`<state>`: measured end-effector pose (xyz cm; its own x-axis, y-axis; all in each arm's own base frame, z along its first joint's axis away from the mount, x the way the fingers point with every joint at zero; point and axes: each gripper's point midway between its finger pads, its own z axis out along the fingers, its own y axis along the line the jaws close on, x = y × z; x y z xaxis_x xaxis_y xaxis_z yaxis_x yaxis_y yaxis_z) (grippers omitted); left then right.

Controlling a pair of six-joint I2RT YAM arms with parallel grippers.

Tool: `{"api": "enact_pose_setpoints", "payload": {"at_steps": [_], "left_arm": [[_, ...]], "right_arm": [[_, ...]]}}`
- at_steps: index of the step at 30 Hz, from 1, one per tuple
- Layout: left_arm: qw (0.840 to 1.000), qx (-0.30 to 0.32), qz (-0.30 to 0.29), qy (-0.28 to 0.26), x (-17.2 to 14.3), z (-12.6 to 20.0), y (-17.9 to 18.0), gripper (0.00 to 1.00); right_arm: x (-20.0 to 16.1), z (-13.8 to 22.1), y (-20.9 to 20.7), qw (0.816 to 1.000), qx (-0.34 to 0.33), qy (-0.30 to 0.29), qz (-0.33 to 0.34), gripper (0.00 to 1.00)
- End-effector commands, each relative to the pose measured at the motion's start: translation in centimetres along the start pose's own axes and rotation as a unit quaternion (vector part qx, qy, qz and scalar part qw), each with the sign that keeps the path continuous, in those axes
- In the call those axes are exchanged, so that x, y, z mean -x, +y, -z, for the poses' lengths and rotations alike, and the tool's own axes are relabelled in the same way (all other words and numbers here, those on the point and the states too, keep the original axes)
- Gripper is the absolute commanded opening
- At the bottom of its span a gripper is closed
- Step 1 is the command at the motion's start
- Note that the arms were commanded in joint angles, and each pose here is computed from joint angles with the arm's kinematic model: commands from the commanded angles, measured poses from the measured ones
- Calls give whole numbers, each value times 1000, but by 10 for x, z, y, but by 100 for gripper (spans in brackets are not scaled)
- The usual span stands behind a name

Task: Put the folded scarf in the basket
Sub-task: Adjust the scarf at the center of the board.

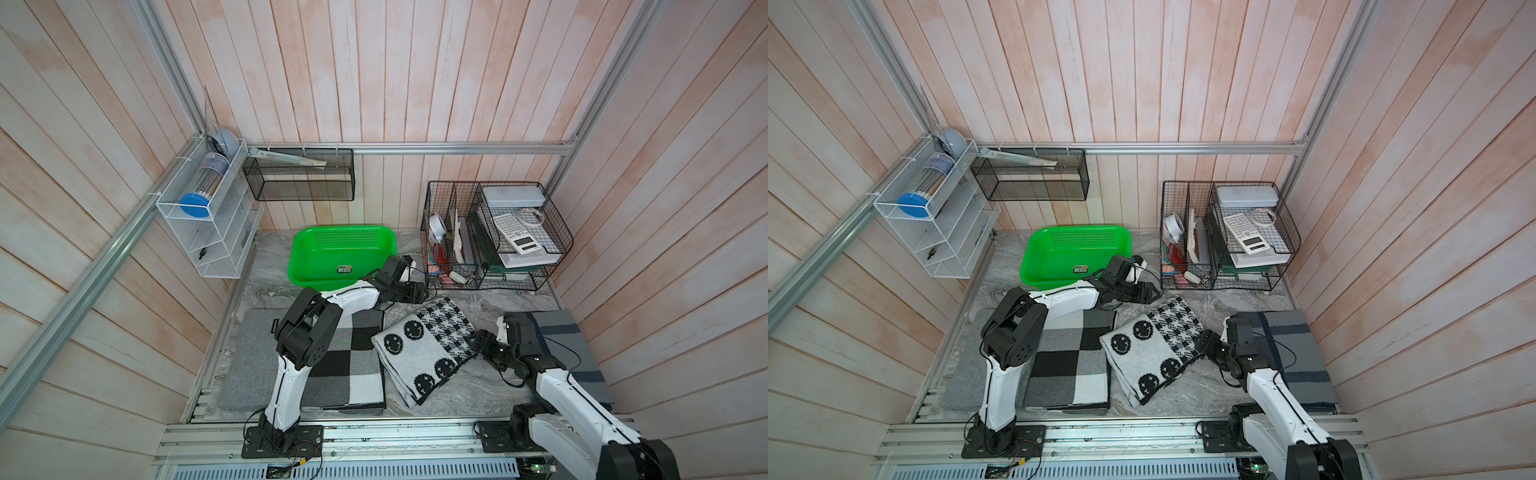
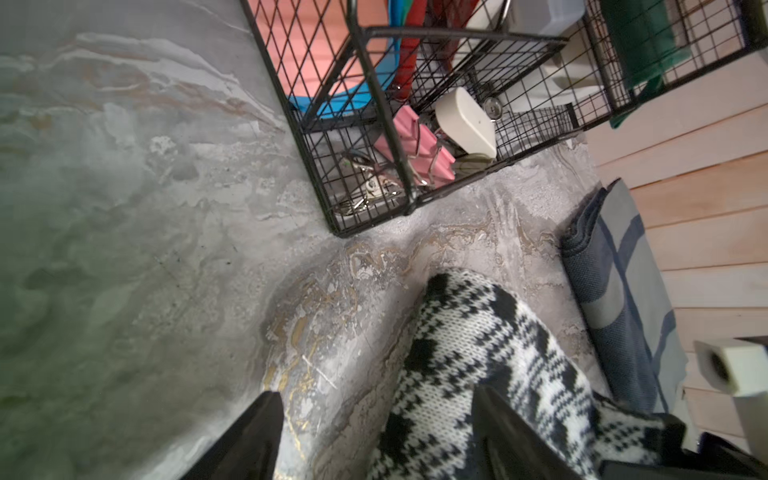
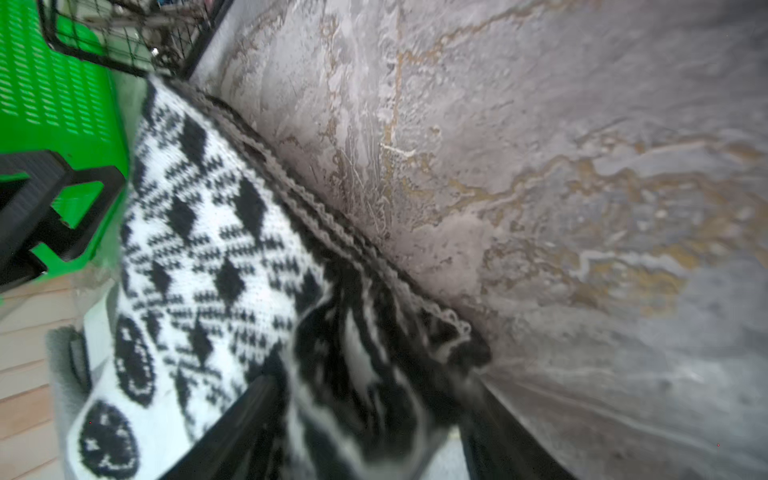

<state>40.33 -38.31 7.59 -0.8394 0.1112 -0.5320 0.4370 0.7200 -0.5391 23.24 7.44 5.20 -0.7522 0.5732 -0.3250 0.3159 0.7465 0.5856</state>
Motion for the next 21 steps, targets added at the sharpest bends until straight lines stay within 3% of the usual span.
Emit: {"api": "enact_pose_setpoints", "payload": {"at_steps": [1,5,8,15,21], "left_arm": [[1000,19,1,-20,2,25,-2,79],[997,62,15,-46,-5,69,10,79],[995,70,20,-62,-15,99,8,79],[990,104,52,-79,-56,143,25,80],[987,121,81,-73,-89,153,35,79]], "right_arm": [[10,17,-5,999,-32,-32,-3,78],[41,37,6,994,-41,-96,25,85],[54,33,18,994,-24,-99,45,86],[83,2,48,992,8,-64,108,86],[76,-46,49,991,9,36,130,84]]}}
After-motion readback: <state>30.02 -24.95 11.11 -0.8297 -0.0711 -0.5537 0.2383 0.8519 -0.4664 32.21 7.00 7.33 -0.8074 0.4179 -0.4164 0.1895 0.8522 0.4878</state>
